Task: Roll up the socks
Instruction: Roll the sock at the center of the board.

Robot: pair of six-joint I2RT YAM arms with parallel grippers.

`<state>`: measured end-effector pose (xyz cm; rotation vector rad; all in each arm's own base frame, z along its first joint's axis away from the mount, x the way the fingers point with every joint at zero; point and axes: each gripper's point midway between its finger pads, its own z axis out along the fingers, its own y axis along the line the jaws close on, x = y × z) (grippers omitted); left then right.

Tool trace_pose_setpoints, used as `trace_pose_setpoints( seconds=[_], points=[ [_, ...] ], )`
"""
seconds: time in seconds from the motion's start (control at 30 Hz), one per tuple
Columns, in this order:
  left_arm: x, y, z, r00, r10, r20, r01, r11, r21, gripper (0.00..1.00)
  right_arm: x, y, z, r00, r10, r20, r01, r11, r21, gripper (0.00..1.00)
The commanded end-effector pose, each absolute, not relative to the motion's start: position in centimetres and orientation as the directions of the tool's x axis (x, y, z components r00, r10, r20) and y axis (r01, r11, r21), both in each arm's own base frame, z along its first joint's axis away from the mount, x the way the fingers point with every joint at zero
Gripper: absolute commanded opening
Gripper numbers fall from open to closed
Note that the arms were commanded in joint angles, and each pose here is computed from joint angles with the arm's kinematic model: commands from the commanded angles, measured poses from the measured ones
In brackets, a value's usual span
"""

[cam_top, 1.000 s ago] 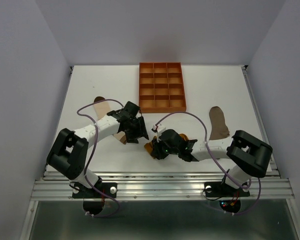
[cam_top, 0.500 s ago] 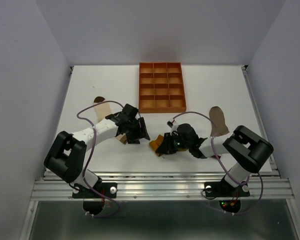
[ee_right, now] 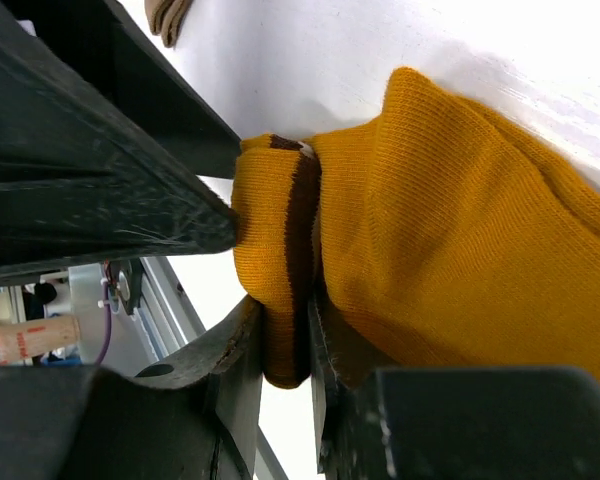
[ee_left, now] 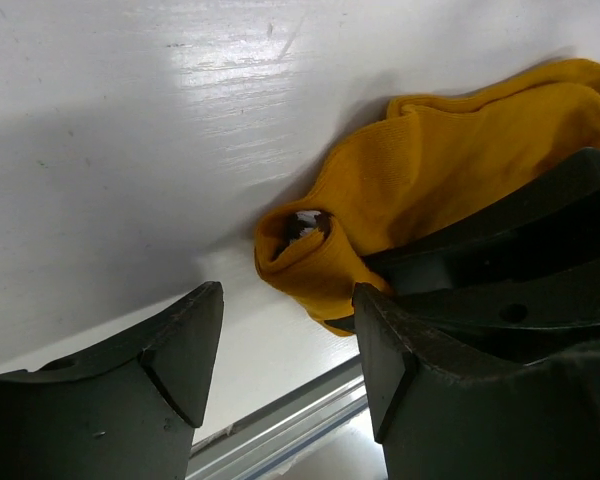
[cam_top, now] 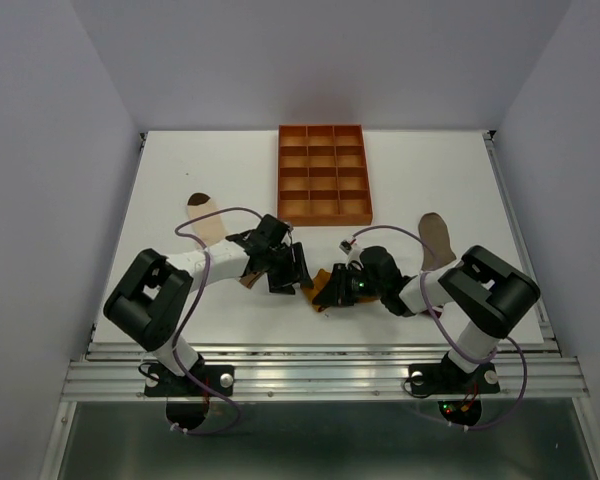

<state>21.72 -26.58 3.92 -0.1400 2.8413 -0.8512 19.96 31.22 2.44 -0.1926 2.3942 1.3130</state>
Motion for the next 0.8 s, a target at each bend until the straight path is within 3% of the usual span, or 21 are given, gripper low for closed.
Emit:
trace_pose_setpoints(
  seconds=[0.0, 0.3, 0.33, 0.47, 0.5, 0.6, 0.77],
  points=[
    [22.2, -27.6, 4.6, -0.980, -0.122, -0.158, -0.006, 0.809, -0.587, 0.64, 18.8, 29.6, -0.4, -0.936, 0.061, -0.346, -0.238, 0.616, 0.751, 0.01],
    [21.8, -28.4, 3.4, -0.987, -0.098, -0.130, -0.001, 0.802, -0.597, 0.49, 18.9, 29.8, -0.3, -0.938, 0.049, -0.343, -0.247, 0.600, 0.761, 0.02],
    [21.9, -28.5, 3.3, -0.987, -0.096, -0.128, -0.001, 0.803, -0.596, 0.42, 18.9, 29.9, -0.2, -0.936, 0.039, -0.350, -0.260, 0.594, 0.762, 0.02],
    [21.9, -28.8, 2.9, -0.989, -0.084, -0.121, 0.004, 0.806, -0.592, 0.36, 18.9, 30.0, 0.1, -0.931, 0.029, -0.363, -0.278, 0.586, 0.761, 0.04],
    [21.9, -28.8, 2.8, -0.989, -0.084, -0.120, 0.002, 0.808, -0.589, 0.30, 18.9, 30.1, 0.1, -0.931, 0.024, -0.365, -0.283, 0.584, 0.761, 0.04],
    [21.7, -28.6, 2.3, -0.991, -0.085, -0.104, -0.010, 0.819, -0.574, 0.00, 18.8, 30.2, 0.1, -0.930, 0.005, -0.367, -0.297, 0.575, 0.762, 0.08],
    [22.3, -26.6, 1.9, -0.982, -0.133, -0.132, -0.061, 0.892, -0.448, 0.00, 19.5, 30.5, 1.4, -0.896, -0.043, -0.441, -0.384, 0.571, 0.726, 0.30]
  ],
)
